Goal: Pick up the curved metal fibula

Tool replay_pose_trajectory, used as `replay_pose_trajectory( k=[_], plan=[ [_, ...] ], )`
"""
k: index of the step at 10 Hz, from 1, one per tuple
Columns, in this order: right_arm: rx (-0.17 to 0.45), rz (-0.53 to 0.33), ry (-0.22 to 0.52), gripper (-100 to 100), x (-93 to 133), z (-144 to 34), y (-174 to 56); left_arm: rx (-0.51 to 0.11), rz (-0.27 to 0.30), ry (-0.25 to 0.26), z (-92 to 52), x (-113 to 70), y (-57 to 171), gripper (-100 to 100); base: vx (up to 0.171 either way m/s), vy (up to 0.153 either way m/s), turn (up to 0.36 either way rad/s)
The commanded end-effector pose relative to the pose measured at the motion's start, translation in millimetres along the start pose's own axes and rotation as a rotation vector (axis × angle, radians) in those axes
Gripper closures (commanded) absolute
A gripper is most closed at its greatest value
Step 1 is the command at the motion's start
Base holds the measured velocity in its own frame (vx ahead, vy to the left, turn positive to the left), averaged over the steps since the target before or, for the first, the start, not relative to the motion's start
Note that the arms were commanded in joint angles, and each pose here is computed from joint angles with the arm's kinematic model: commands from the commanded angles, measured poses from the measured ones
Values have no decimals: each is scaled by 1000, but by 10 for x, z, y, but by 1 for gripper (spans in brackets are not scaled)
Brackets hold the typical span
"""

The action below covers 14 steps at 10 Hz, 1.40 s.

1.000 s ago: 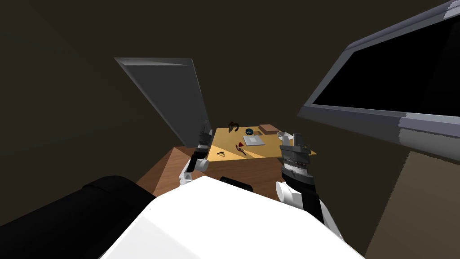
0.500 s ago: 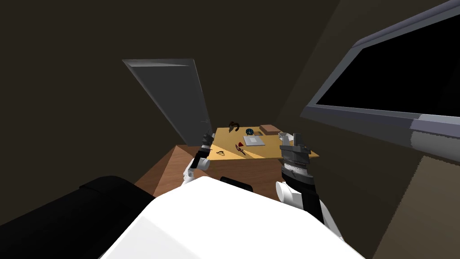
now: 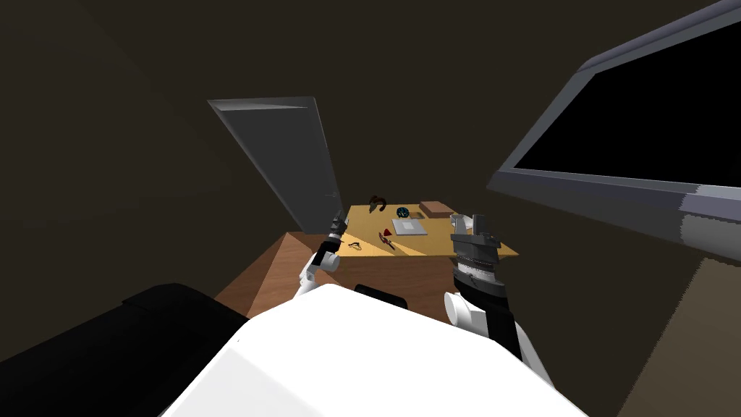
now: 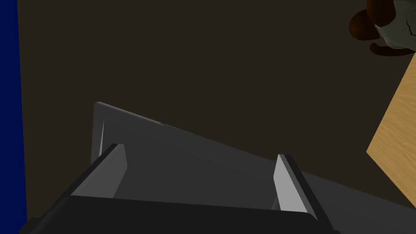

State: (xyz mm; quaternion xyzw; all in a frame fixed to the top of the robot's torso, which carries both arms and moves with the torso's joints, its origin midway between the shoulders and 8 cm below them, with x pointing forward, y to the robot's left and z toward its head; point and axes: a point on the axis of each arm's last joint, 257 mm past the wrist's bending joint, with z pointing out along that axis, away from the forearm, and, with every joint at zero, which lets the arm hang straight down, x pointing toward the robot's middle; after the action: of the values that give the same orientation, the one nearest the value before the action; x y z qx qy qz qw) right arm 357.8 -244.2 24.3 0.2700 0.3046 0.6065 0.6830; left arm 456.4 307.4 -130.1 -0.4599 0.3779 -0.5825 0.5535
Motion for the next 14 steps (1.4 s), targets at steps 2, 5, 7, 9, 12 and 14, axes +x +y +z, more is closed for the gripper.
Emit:
replay_pose_trajectory(
  k=[2,5,7,9,12,14],
  plan=[
    [0,0,0,0,0,0,0,-86,-17,-13,30,-62,365,-100,-1,-20,43],
    [0,0,0,0,0,0,0,-202,-41,-31,26,-125,822,-100,0,-19,64],
    [0,0,0,0,0,0,0,-258,-54,-40,14,-145,1036,-100,3,-5,42],
    [0,0,0,0,0,0,0,-317,-68,-49,-12,-163,1260,-100,3,2,41],
    [0,0,0,0,0,0,0,-432,-97,-67,-86,-173,1686,-100,8,12,61],
    [0,0,0,0,0,0,0,-490,-113,-77,-140,-168,1896,-100,17,31,51]
  ],
)
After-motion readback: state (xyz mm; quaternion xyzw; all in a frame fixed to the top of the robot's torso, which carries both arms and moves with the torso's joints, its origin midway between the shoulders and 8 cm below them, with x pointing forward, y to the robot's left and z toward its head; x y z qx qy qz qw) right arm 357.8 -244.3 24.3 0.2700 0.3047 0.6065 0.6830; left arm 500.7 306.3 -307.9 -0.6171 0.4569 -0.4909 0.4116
